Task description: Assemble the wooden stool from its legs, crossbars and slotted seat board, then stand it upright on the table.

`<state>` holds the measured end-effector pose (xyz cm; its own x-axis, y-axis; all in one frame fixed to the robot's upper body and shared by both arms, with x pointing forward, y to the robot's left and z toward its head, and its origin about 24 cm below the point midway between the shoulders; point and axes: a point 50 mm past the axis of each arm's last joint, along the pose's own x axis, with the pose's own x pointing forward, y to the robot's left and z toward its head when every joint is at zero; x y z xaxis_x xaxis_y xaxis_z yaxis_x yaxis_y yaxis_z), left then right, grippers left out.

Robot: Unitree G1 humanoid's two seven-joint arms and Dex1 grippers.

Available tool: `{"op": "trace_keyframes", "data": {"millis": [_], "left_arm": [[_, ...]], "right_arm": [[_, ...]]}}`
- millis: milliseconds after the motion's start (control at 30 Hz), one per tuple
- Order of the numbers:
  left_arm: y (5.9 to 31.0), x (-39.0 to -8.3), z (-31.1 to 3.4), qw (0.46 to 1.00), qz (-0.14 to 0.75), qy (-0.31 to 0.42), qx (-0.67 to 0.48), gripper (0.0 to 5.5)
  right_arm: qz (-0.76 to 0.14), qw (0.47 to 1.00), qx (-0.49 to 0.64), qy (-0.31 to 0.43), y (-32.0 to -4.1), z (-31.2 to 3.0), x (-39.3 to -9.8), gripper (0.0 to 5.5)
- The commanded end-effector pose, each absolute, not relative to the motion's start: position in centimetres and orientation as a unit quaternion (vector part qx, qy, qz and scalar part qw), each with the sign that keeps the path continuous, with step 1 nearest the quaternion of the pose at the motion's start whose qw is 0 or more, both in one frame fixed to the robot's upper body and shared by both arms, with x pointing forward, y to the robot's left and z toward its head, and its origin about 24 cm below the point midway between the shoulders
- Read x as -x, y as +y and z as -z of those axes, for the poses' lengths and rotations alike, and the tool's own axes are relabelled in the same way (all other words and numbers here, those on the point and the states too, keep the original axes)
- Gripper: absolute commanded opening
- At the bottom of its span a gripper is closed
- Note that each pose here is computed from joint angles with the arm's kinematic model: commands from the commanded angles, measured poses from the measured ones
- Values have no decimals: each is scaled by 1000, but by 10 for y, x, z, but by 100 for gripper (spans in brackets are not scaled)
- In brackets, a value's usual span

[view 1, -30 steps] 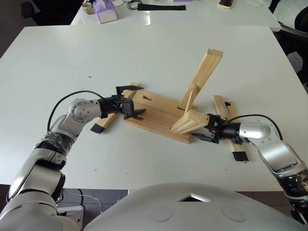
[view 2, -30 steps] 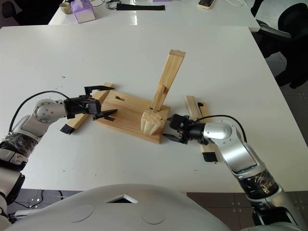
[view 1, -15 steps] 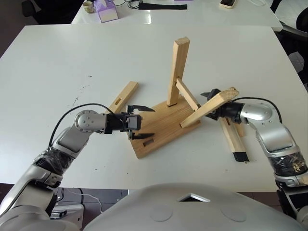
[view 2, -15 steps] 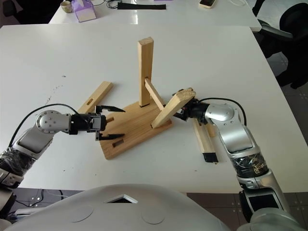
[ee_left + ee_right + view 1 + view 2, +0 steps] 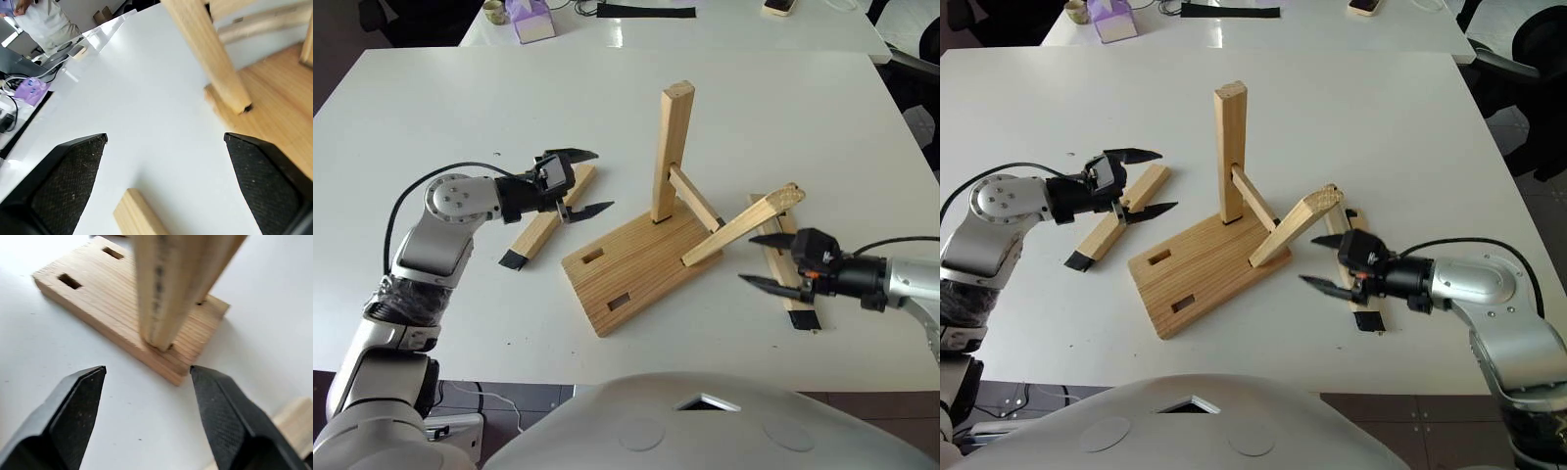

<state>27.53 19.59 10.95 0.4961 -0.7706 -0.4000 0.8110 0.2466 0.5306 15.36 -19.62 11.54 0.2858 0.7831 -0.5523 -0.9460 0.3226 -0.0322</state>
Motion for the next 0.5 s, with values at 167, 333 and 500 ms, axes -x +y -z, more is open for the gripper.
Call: {"op": "trace_keyframes", "data": {"millis": [167,333,500], "left_arm": [[205,-256,-44,601,592,53,-534,443],[202,-245,-39,603,622,44,-497,443],[196,-228,-37,606,643,44,-466,443]], "right_arm": [[-574,755,186,256,-158,-67,-151,317],[-520,784,237,242,-159,-48,-176,317],[-450,824,260,224,-168,-42,-204,317]]}}
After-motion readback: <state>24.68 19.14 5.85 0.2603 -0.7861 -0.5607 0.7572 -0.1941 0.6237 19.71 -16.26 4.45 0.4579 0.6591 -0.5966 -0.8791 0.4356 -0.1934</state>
